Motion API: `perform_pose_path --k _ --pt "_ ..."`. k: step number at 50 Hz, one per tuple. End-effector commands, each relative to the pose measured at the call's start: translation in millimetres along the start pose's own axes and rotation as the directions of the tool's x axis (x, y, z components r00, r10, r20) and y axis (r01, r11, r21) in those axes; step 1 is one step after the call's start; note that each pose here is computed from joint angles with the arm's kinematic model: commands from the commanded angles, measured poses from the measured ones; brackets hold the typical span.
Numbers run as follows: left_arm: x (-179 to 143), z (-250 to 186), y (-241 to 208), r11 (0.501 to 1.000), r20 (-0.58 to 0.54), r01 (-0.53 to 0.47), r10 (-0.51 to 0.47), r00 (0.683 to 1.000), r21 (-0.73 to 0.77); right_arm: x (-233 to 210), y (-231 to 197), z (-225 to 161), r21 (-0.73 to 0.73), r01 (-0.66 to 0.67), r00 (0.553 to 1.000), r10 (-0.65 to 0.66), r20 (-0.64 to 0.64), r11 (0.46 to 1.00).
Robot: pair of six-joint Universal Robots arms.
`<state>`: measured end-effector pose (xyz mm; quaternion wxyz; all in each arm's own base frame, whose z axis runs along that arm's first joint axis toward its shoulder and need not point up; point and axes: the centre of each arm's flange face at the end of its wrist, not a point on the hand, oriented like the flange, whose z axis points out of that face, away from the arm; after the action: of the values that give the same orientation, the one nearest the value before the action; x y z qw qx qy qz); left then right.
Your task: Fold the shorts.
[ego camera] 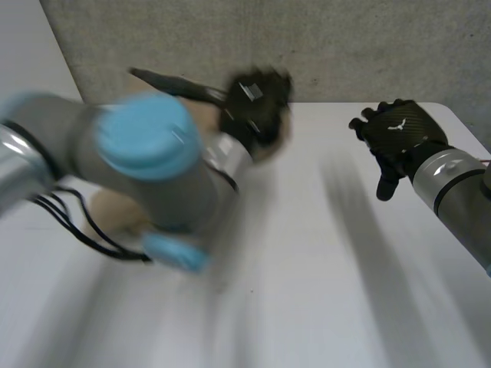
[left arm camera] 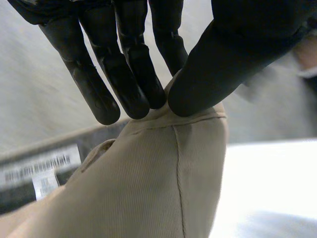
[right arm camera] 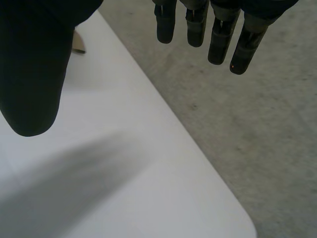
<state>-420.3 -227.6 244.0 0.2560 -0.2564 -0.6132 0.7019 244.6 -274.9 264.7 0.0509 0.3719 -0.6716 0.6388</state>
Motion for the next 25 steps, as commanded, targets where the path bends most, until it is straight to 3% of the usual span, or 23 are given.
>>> perform_pose_path --k 1,9,13,16,19,25 --pt "71.1 -50.3 70.7 0.971 -0.178 -0.050 0.008 0.984 -0.236 21.2 -2.9 3.9 0.009 0.001 0.993 0.000 -0.118 1.000" --pt "87.6 -73.5 56.1 0.961 -0.241 -0.147 0.089 0.966 -0.233 26.2 -0.7 6.4 0.011 -0.011 0.992 0.012 -0.128 1.000" --pt "43.3 -56.8 29.0 0.959 -0.150 -0.211 0.184 0.971 -0.189 23.2 -2.4 5.7 0.018 -0.011 0.993 0.013 -0.115 1.000" --pt "13.7 -53.0 11.4 0.960 -0.079 -0.214 0.203 0.976 -0.179 21.2 -2.2 5.7 0.017 -0.011 0.994 0.013 -0.105 1.000" --pt "-14.2 -57.6 -14.8 0.971 -0.004 -0.185 0.186 0.983 -0.150 17.9 -2.6 4.6 0.019 -0.014 0.996 0.015 -0.084 1.000" --pt "-77.7 -67.7 -29.8 0.985 0.176 -0.080 0.108 0.978 -0.156 -15.5 -9.5 -7.4 0.039 -0.118 0.985 0.112 0.135 0.992"
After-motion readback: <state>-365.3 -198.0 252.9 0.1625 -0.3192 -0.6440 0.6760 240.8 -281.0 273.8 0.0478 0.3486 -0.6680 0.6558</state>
